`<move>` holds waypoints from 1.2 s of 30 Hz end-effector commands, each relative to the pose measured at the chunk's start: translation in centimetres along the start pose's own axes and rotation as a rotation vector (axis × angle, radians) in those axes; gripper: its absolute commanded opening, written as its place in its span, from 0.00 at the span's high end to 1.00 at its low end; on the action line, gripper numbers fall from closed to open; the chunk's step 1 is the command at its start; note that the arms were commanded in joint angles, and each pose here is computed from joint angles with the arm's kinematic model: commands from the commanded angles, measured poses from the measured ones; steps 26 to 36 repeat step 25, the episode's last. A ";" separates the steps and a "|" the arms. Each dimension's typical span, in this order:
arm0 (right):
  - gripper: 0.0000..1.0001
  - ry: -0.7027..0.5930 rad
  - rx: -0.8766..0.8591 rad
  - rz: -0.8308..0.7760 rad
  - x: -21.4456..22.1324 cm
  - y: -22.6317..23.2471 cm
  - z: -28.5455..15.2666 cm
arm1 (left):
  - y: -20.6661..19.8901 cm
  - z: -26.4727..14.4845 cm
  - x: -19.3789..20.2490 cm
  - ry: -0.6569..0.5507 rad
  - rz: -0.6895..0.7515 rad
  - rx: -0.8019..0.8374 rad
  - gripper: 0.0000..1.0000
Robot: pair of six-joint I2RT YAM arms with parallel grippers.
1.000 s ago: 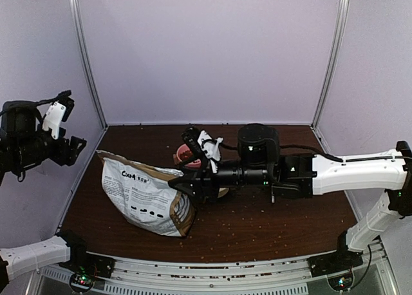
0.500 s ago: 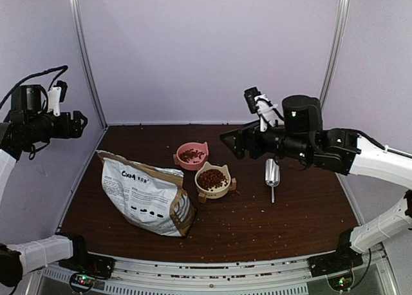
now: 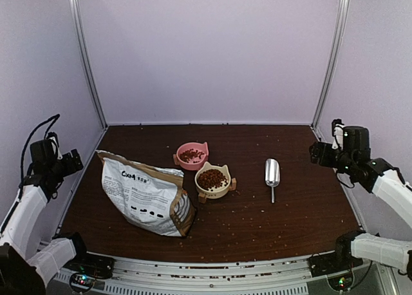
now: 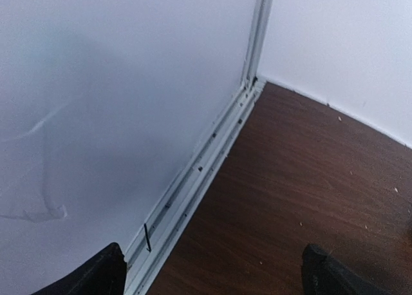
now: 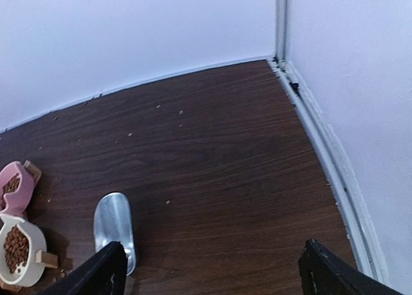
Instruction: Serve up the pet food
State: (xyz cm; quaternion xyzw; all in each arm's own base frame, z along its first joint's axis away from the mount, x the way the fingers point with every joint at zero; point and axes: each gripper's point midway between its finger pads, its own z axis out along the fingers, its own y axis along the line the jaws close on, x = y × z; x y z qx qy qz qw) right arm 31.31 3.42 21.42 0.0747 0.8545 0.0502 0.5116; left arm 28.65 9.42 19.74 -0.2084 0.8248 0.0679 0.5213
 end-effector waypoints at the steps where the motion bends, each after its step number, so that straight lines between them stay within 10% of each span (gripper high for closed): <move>1: 0.06 -0.183 0.043 0.018 -1.2 -3.2 -0.8 | 2.6 -1.9 -4.0 -0.350 -0.096 -0.109 0.02; 11: 0.04 -0.542 0.102 0.020 -1.8 -5.5 -0.8 | -3.7 3.4 1.8 -0.281 0.189 0.086 0.02; 36: 0.05 -0.502 0.118 -0.017 -0.2 -5.7 2.4 | -6.5 5.7 1.4 -0.251 0.251 0.124 0.02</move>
